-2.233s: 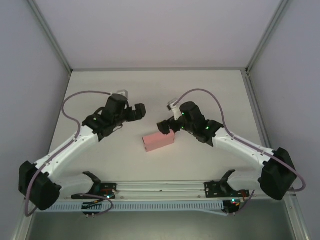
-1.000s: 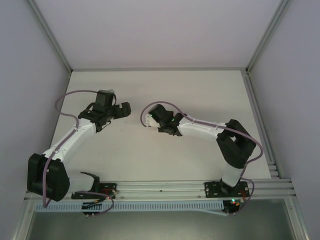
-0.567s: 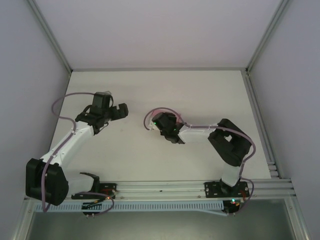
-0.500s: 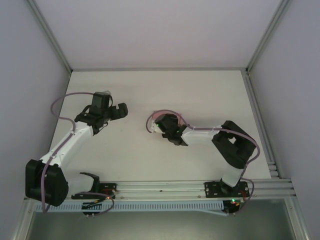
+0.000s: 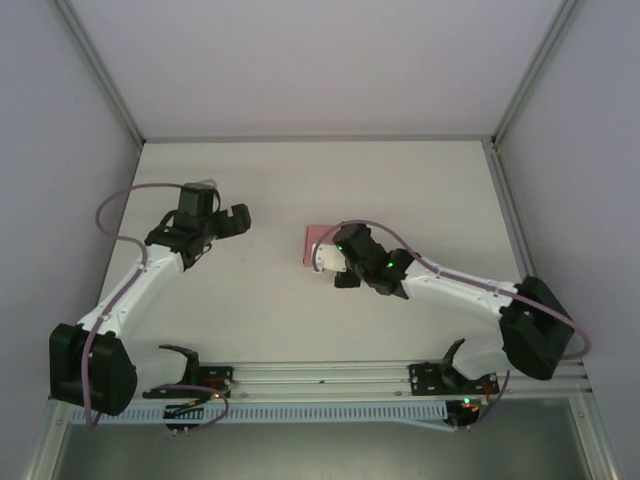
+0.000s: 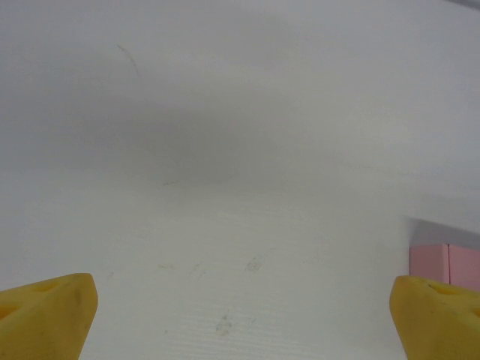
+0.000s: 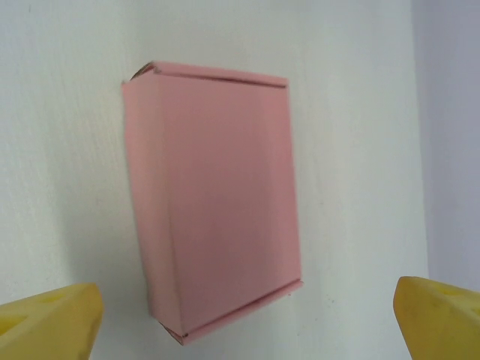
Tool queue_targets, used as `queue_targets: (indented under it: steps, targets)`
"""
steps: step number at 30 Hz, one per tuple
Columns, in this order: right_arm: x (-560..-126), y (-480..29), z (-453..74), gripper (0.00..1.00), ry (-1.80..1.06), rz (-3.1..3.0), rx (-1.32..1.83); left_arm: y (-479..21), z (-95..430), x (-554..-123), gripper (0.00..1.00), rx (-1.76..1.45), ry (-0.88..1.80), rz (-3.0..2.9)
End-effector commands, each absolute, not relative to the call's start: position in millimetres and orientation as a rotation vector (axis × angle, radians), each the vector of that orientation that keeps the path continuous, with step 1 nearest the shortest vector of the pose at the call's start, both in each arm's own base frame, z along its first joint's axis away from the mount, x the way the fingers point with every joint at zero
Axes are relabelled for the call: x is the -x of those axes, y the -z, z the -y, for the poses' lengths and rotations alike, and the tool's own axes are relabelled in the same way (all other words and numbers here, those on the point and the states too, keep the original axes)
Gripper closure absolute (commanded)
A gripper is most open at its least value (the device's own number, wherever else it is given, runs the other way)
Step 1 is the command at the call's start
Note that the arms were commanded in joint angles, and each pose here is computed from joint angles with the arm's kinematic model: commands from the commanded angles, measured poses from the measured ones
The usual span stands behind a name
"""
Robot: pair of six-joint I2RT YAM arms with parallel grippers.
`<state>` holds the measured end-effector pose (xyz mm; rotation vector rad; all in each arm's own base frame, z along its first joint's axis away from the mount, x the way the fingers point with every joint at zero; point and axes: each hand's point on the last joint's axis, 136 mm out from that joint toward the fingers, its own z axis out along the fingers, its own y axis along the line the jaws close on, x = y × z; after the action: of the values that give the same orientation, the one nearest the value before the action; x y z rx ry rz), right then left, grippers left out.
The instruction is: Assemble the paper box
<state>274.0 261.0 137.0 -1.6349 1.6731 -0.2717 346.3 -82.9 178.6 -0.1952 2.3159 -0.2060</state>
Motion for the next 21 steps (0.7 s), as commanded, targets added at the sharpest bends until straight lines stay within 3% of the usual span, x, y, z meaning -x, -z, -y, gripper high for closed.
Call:
queue_targets:
  steps: [1, 5, 8, 16, 21]
  targets:
    - [-300.3, -177.3, -236.5, 0.0, 0.193, -1.786, 1.282, -200.8, 61.8, -358.9, 0.0, 0.189, 0.102, -2.178]
    - [-362.4, -230.5, -141.7, 0.0, 0.239, -1.899, 0.525, -208.8, 28.1, -373.3, 0.0, 0.231, -0.04, -2.011]
    - [-381.1, -221.8, -69.8, 0.0, 0.209, -1.914, 0.107, -194.3, 4.2, -380.6, 0.0, 0.224, -0.163, -1.894]
    - [-373.7, -165.5, -20.9, 0.0, 0.094, -1.709, -0.095, -141.9, -20.1, -389.0, 0.0, 0.117, -0.291, -1.795]
    - [-368.8, -152.6, -20.4, 0.0, 0.096, -1.795, 0.01, -123.7, -23.2, -374.4, 0.0, 0.111, -0.196, -1.733]
